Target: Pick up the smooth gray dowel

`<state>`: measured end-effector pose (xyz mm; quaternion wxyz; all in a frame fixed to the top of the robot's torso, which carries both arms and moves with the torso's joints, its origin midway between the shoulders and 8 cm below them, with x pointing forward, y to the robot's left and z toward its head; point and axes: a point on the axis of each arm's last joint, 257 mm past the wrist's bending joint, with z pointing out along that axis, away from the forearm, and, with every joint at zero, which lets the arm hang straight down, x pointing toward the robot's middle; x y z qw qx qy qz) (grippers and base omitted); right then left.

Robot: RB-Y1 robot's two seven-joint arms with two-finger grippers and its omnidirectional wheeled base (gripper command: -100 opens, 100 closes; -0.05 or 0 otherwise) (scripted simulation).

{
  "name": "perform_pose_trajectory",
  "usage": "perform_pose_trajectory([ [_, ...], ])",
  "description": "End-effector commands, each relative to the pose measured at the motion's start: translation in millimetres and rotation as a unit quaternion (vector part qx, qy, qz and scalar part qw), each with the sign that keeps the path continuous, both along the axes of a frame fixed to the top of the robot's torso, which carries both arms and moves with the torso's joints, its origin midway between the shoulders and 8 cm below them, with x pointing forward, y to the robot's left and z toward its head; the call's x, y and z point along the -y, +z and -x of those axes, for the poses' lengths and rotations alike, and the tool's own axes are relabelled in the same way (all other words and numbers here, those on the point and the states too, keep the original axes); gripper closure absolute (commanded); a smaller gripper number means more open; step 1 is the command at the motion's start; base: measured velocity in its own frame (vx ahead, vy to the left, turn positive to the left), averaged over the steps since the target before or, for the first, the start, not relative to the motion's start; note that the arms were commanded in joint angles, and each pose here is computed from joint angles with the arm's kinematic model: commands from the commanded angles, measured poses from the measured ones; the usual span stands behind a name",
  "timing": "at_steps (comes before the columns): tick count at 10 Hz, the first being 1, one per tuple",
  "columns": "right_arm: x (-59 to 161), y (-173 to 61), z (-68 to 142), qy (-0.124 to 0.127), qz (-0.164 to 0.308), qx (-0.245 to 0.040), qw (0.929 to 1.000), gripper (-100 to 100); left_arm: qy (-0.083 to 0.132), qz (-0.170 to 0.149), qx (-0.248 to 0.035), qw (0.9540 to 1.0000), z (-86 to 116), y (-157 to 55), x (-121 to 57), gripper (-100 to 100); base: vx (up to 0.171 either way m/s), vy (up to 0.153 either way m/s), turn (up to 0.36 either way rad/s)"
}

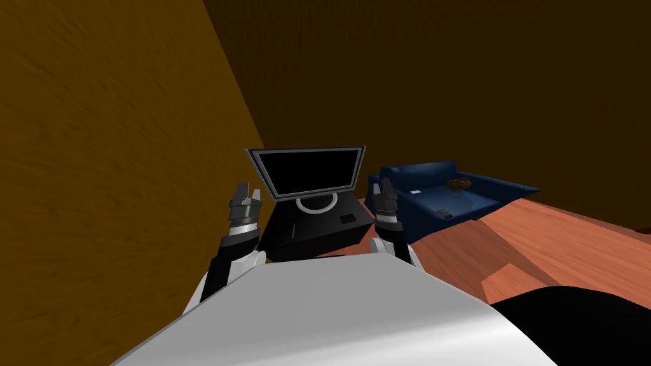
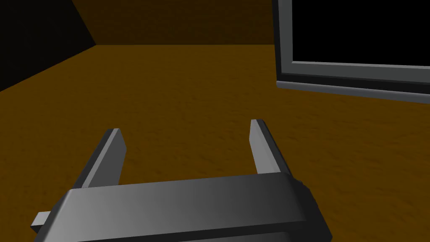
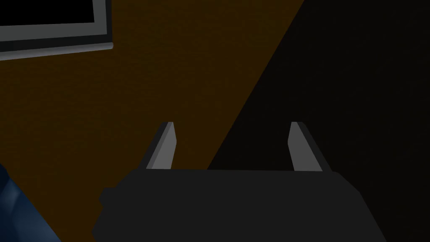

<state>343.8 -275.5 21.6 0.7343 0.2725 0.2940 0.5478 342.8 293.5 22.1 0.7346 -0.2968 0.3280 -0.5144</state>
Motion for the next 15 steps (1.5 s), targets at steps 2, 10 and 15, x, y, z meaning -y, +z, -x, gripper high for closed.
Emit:
perform_pose_trajectory([
  [2, 0.0, 0.0, 0.0, 0.000, 0.000, 0.000, 1.0000, 0, -0.017, -0.007, -0.023, 0.9996, -7.0, -16.1, 3.8, -100, -0.057, 0.021, -0.085],
  [10, 0.0, 0.1, -0.1, 0.000, 0.000, 0.000, 1.0000, 0, -0.074, -0.003, -0.170, 0.9827, -28.8, -127.5, 5.5, -100, -0.119, 0.019, -0.170],
  [15, 0.0, 0.0, 0.0, 0.000, 0.000, 0.000, 1.0000, 0, -0.096, 0.013, -0.311, 0.9454, -17.0, -241.0, -6.0, -100, -0.104, 0.004, -0.321],
])
